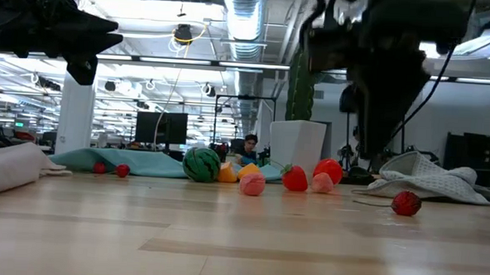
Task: Pick and placing Produce into tupperware
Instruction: Put the cherry into the black bin
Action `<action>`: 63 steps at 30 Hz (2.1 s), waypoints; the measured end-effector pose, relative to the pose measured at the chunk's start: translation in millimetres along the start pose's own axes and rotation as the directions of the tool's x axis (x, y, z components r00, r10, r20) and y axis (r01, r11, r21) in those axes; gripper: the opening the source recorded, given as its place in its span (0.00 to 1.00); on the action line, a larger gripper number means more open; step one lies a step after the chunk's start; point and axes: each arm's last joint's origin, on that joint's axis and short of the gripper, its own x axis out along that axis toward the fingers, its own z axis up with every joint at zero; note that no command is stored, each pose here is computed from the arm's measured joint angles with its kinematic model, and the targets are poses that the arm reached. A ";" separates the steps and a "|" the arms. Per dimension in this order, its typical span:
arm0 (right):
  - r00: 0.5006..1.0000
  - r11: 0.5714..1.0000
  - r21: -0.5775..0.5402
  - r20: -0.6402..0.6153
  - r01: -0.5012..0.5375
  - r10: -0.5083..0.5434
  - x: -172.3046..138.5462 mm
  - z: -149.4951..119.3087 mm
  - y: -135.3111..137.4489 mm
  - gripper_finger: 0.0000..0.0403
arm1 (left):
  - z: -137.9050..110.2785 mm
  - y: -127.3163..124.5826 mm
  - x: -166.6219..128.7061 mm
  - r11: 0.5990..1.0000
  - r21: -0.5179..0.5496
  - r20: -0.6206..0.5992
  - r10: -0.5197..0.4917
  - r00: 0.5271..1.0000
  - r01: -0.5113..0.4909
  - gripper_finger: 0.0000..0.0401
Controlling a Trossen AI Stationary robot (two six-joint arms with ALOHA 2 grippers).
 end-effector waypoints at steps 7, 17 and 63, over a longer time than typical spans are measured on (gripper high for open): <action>0.999 1.000 -0.012 -0.046 0.000 0.000 18.3 0.9 0.8 0.33 | -0.9 0.3 0.0 1.000 0.001 -0.010 0.003 1.000 -0.003 0.21; 0.998 1.000 -0.008 -0.067 -0.017 0.017 34.2 3.3 3.8 0.33 | -1.6 0.6 0.0 1.000 0.002 -0.017 0.006 1.000 -0.006 0.21; 0.998 0.996 0.087 -0.067 -0.003 0.009 50.5 5.5 8.3 0.30 | -3.7 1.3 -0.1 1.000 0.004 -0.039 0.014 0.999 -0.014 0.21</action>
